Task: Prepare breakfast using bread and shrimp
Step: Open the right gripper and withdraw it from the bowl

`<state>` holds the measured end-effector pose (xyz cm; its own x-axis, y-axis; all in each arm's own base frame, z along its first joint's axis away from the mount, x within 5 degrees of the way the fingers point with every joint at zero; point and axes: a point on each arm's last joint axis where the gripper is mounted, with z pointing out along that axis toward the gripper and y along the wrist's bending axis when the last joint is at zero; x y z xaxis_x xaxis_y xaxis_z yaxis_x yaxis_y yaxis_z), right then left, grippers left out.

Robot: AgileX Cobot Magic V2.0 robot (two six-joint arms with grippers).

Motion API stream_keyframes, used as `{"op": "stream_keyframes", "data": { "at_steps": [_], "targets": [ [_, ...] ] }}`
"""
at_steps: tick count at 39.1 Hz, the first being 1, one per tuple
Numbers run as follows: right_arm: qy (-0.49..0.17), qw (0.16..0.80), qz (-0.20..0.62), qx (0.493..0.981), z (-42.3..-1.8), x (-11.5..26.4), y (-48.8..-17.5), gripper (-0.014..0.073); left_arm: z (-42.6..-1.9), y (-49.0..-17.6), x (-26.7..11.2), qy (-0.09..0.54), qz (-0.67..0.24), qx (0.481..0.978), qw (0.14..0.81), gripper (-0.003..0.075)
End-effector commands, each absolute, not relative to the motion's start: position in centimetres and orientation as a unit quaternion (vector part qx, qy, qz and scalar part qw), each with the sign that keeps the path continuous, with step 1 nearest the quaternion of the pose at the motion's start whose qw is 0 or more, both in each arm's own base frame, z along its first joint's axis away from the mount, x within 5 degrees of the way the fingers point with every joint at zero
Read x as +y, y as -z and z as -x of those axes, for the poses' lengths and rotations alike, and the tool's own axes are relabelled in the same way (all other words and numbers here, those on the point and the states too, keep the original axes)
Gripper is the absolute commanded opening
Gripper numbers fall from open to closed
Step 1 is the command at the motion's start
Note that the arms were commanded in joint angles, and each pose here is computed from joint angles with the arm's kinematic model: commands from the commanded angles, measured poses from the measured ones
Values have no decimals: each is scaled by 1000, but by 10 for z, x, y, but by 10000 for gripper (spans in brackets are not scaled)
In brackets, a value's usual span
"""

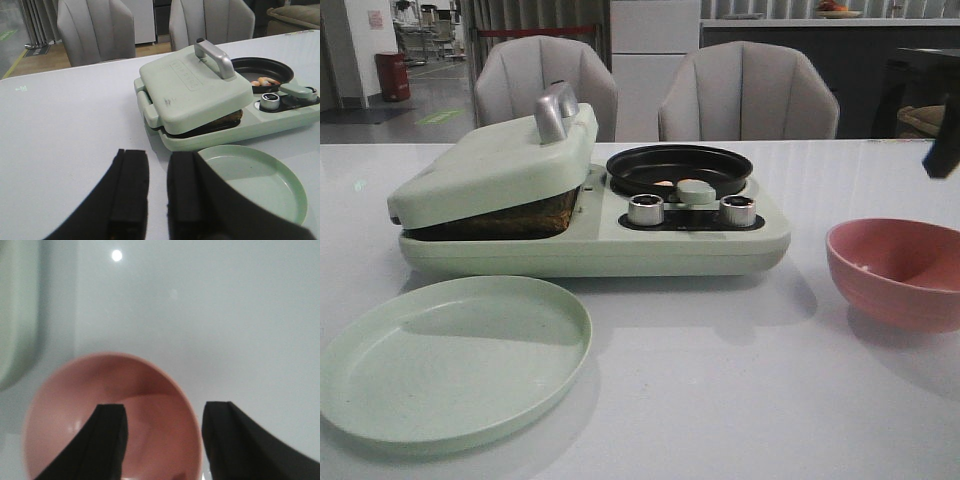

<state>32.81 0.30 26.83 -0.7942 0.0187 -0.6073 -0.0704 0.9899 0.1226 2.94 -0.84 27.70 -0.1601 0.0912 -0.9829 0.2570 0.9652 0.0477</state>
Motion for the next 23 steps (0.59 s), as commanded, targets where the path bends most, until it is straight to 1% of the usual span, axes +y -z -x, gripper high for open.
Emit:
{"op": "stream_keyframes", "data": {
  "at_steps": [1, 8, 12, 16, 23],
  "targets": [
    [-60, 426, 57, 901, -313, 18, -322, 456, -30, -292, -9, 78, -104, 729, 673, 206],
    [-77, 494, 100, 860, -276, 42, -368, 456, -30, -292, -9, 78, -104, 729, 673, 206],
    [-86, 517, 115, 844, -255, 49, -382, 456, -30, -292, -9, 78, -104, 729, 673, 206],
    [-91, 549, 121, 822, -234, 52, -389, 456, -30, -292, -9, 78, -104, 729, 673, 206],
    [-100, 610, 110, 778, -199, 51, -384, 456, -30, -292, -9, 78, -104, 729, 673, 206]
  ]
}}
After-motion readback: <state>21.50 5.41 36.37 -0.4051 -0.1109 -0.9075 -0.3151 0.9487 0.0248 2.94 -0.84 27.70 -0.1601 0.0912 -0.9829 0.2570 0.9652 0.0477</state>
